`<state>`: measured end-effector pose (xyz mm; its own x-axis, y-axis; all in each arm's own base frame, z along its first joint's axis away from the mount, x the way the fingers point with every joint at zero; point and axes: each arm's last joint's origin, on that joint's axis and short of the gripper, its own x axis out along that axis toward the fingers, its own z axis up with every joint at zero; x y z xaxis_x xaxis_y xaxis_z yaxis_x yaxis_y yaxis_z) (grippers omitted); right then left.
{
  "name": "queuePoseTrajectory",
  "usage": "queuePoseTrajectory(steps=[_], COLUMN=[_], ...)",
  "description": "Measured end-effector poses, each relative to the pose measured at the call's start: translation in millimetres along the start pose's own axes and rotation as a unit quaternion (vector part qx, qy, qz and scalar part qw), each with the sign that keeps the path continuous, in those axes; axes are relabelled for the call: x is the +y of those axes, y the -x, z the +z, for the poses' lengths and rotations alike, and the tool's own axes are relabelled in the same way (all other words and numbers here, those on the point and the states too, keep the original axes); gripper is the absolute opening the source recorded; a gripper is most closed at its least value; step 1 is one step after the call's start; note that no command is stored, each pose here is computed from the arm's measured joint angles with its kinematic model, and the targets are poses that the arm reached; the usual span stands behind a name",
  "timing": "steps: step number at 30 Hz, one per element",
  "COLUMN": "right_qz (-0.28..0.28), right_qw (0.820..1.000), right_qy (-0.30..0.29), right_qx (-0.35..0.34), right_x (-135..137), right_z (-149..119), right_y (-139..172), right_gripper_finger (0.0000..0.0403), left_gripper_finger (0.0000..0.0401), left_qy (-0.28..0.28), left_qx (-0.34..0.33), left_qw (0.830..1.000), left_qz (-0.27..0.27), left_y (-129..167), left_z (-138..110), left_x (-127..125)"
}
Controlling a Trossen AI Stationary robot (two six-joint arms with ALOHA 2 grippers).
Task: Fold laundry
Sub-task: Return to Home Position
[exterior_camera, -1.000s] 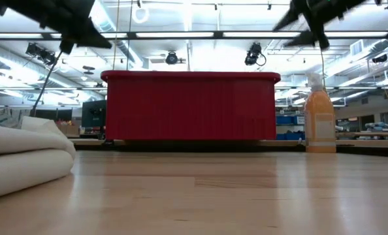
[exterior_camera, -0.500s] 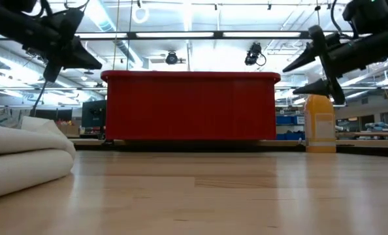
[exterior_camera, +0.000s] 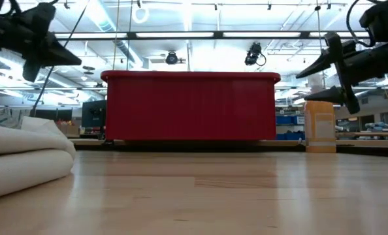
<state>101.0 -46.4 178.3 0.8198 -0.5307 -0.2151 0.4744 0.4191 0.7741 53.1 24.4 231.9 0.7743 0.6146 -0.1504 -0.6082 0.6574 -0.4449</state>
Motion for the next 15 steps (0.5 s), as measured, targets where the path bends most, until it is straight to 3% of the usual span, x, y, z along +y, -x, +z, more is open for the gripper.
queuePoseTrajectory(steps=[6, 15], right_qz=[0.003, 0.055], right_qw=[0.999, 0.997], right_qy=[-0.030, -0.057], right_qx=[0.026, 0.014], right_x=[-16, -18], right_z=[-12, -16], right_y=[3, -1], right_gripper_finger=[0.0278, 0.0270], left_gripper_finger=[0.0004, 0.0004], left_qy=[0.018, 0.067], left_qx=[0.034, 0.038], left_qw=[0.999, 0.996], left_qz=[-0.013, -0.046], left_y=[-3, -27], left_z=[-8, -43], left_x=[1, 6])
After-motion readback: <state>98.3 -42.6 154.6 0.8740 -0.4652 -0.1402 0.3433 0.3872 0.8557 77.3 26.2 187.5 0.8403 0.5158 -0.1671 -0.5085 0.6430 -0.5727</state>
